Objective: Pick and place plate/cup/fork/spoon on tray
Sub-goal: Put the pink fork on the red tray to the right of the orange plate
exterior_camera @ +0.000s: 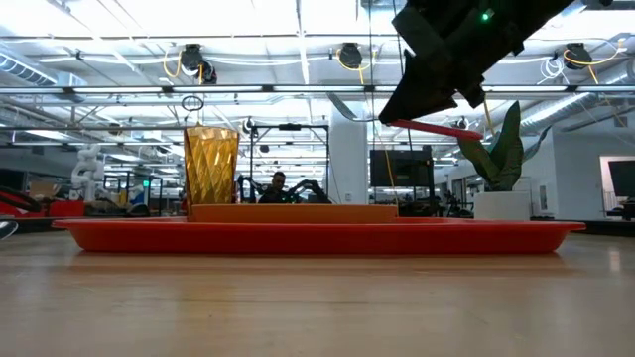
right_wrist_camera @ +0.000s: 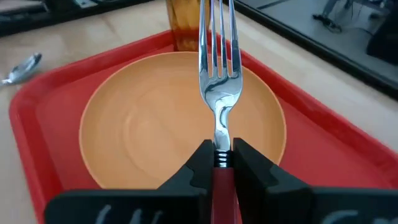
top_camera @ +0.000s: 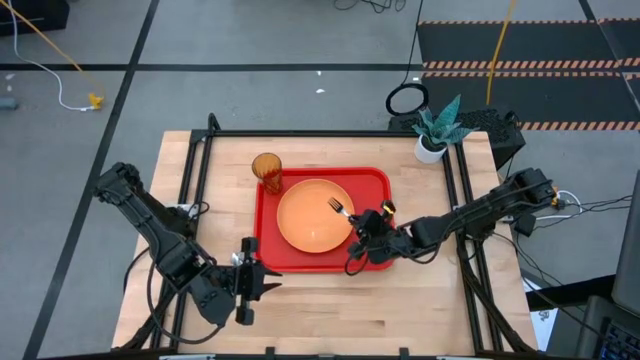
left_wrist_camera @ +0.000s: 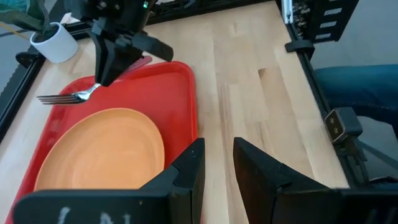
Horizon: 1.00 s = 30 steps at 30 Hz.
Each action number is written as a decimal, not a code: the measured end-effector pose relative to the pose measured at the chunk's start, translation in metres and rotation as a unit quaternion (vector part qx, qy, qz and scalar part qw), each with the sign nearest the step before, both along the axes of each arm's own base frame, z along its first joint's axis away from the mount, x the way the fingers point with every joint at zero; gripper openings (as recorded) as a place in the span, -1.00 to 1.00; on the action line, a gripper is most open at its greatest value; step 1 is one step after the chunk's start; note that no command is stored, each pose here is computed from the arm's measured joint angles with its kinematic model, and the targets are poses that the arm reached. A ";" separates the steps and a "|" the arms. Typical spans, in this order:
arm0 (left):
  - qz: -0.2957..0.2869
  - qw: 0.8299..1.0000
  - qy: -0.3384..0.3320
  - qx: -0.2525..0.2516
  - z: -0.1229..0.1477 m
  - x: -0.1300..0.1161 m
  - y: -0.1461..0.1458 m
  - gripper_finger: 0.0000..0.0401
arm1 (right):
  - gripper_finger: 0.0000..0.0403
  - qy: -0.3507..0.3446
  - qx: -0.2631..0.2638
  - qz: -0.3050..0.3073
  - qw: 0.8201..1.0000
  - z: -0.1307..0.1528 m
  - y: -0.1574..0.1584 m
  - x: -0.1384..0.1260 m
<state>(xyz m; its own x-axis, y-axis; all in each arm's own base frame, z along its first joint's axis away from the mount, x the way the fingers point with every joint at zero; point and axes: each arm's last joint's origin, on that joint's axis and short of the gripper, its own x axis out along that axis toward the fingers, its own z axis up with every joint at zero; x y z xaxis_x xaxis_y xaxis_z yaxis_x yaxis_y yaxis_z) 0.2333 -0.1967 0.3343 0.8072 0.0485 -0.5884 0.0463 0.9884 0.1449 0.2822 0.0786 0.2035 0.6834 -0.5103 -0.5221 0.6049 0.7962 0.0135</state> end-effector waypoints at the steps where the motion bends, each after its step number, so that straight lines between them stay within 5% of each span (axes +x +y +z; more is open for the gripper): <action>1: -0.001 1.000 -0.003 -0.002 0.000 0.000 0.000 -0.56 | -0.88 -0.004 0.006 -0.007 1.000 -0.001 0.000 0.000; 16: -0.005 1.000 0.001 0.008 0.000 0.000 0.000 -0.56 | -0.88 -0.023 0.020 -0.135 0.990 -0.013 -0.008 -0.016; 30: -0.005 1.000 0.001 0.006 0.000 0.000 0.000 -0.56 | -0.88 -0.078 0.069 -0.147 0.984 -0.051 -0.014 -0.031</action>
<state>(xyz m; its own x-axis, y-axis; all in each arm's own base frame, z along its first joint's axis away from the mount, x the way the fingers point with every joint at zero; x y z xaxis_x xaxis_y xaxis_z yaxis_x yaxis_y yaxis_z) 0.2332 -0.1967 0.3342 0.8067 0.0484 -0.5890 0.0557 0.9860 0.1573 0.2510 0.0649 0.1529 0.5943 -0.6293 -0.5007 0.7905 0.5717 0.2198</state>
